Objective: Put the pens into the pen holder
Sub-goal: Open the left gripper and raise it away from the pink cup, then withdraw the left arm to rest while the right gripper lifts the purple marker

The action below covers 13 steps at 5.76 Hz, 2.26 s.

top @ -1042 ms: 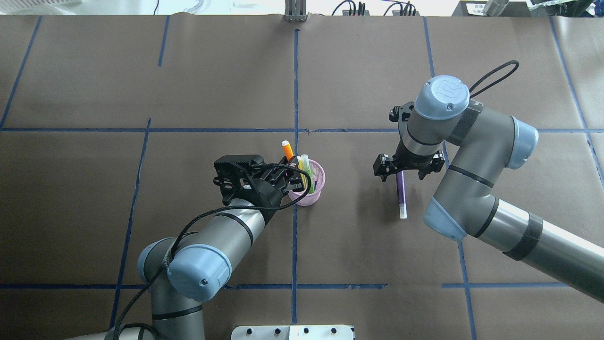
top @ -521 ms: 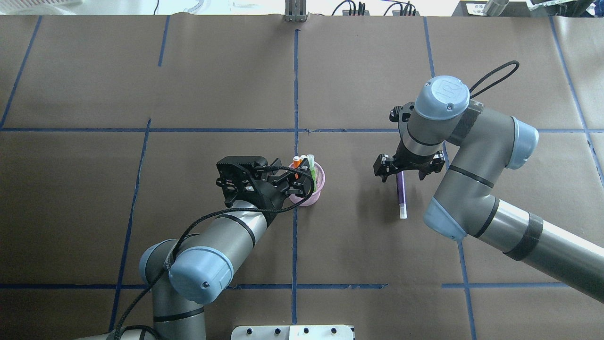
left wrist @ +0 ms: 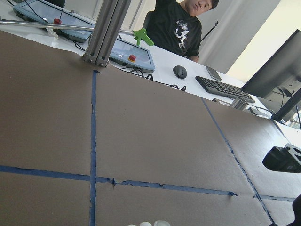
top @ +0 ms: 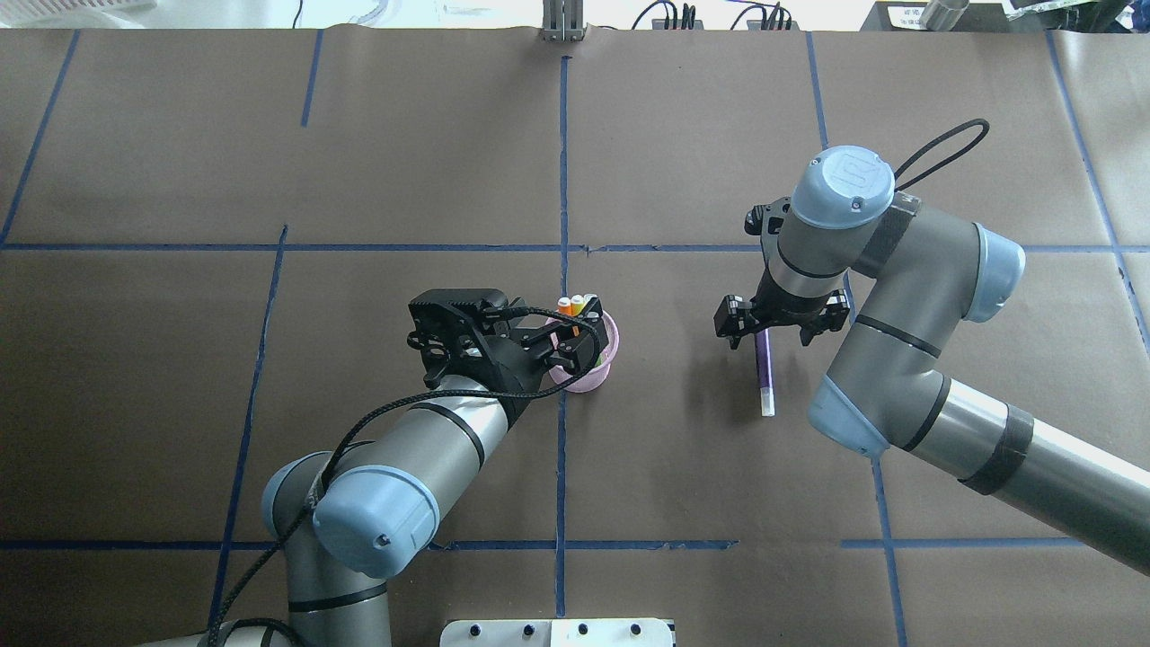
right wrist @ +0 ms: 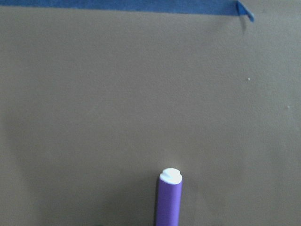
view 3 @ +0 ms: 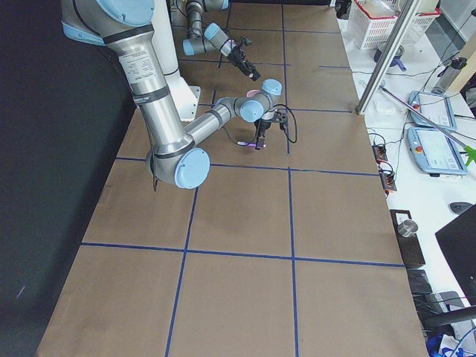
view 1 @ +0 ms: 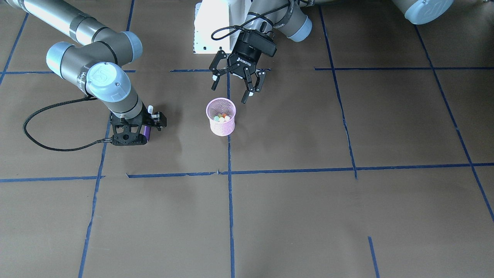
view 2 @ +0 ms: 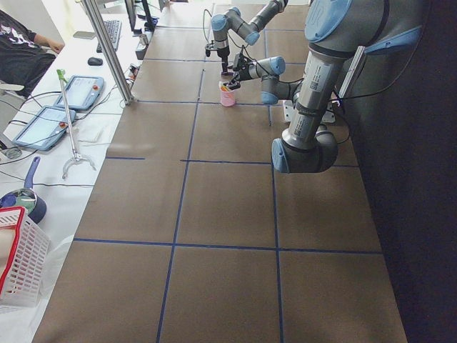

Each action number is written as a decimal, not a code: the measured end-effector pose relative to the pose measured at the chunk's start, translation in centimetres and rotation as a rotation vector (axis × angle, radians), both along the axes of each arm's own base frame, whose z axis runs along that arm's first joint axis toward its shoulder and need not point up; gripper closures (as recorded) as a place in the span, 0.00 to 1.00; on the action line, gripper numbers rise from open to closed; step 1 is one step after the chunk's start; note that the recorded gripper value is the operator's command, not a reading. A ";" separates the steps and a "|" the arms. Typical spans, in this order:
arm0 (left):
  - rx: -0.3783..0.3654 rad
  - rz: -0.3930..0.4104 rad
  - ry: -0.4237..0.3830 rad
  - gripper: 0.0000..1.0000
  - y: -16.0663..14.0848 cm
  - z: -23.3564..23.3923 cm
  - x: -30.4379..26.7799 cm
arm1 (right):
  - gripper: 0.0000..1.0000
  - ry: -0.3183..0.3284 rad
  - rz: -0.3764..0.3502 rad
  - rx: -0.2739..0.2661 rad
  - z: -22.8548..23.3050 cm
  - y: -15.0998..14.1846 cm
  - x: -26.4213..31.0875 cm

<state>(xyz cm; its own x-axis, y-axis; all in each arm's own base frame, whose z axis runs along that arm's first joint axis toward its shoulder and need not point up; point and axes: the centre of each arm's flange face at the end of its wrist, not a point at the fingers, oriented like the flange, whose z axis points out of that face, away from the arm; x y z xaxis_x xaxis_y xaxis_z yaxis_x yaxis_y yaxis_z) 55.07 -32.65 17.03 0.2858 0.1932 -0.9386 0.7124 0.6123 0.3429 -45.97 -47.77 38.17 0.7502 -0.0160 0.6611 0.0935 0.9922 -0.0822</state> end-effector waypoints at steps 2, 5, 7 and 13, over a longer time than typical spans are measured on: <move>0.060 -0.005 -0.019 0.00 -0.4 -1.6 -2.0 | 0.61 -0.009 0.004 -0.025 -0.2 0.2 -0.2; 0.083 0.010 -0.036 0.00 -2.8 -2.0 -3.9 | 0.66 -0.014 0.002 -0.036 -0.2 0.2 -0.2; 0.059 0.054 -0.095 0.00 -5.6 -1.7 -5.3 | 0.66 -0.005 0.002 -0.042 0.4 0.3 -0.2; -0.049 0.171 -0.222 0.00 -11.6 -0.4 -10.3 | 1.00 -0.043 0.008 -0.008 -2.1 0.2 0.2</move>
